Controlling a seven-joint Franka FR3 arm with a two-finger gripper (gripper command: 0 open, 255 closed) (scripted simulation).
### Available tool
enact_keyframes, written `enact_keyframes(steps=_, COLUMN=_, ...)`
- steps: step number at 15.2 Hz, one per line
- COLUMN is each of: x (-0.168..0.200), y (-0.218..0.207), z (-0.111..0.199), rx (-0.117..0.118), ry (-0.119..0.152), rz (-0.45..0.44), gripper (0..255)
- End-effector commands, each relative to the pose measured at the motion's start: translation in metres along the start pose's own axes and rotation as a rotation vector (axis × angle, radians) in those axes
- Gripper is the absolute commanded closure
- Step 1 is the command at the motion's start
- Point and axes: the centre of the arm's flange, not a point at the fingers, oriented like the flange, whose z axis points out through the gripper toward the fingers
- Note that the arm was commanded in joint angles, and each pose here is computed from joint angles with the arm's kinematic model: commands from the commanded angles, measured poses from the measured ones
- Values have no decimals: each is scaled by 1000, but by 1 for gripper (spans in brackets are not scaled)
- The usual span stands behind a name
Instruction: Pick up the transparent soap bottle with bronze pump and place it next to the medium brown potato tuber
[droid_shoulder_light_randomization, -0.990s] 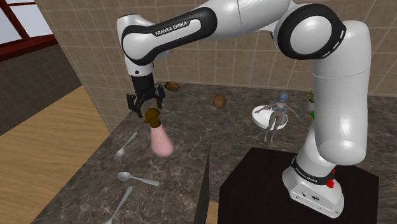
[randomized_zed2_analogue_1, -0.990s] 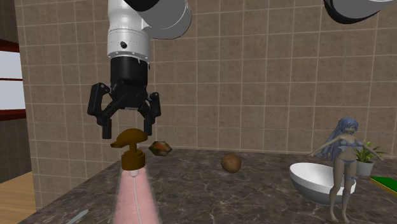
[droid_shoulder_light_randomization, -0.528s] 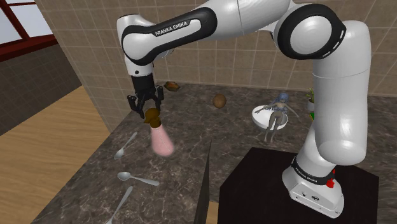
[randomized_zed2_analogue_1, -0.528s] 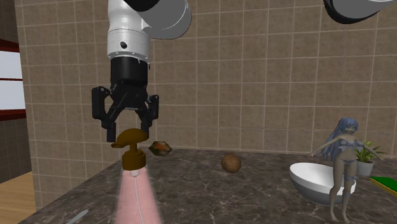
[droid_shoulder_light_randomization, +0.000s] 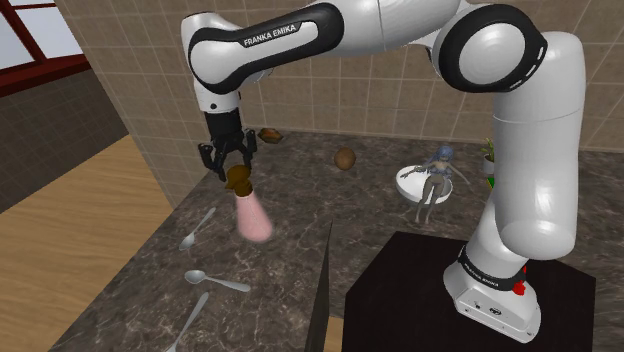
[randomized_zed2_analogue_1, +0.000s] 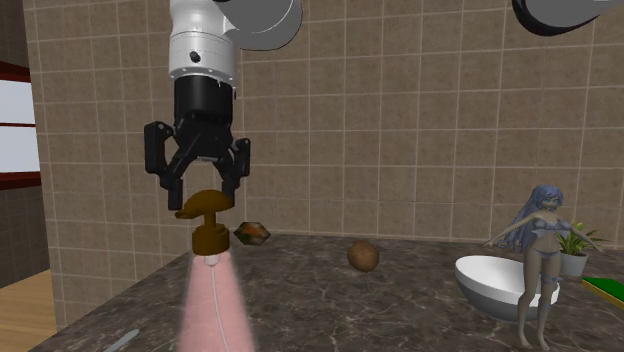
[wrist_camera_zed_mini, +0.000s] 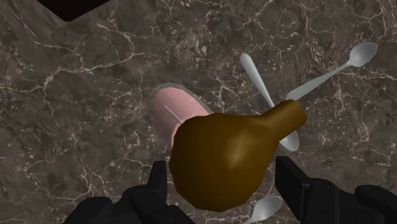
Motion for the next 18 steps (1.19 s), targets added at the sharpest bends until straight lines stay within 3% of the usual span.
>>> enact_keyframes(steps=1, x=0, y=-2, z=-10, rx=0, ry=0, rz=0, gripper=255)
enact_keyframes(steps=18, x=-11, y=-13, z=-99, rx=0, ry=0, rz=0, gripper=255)
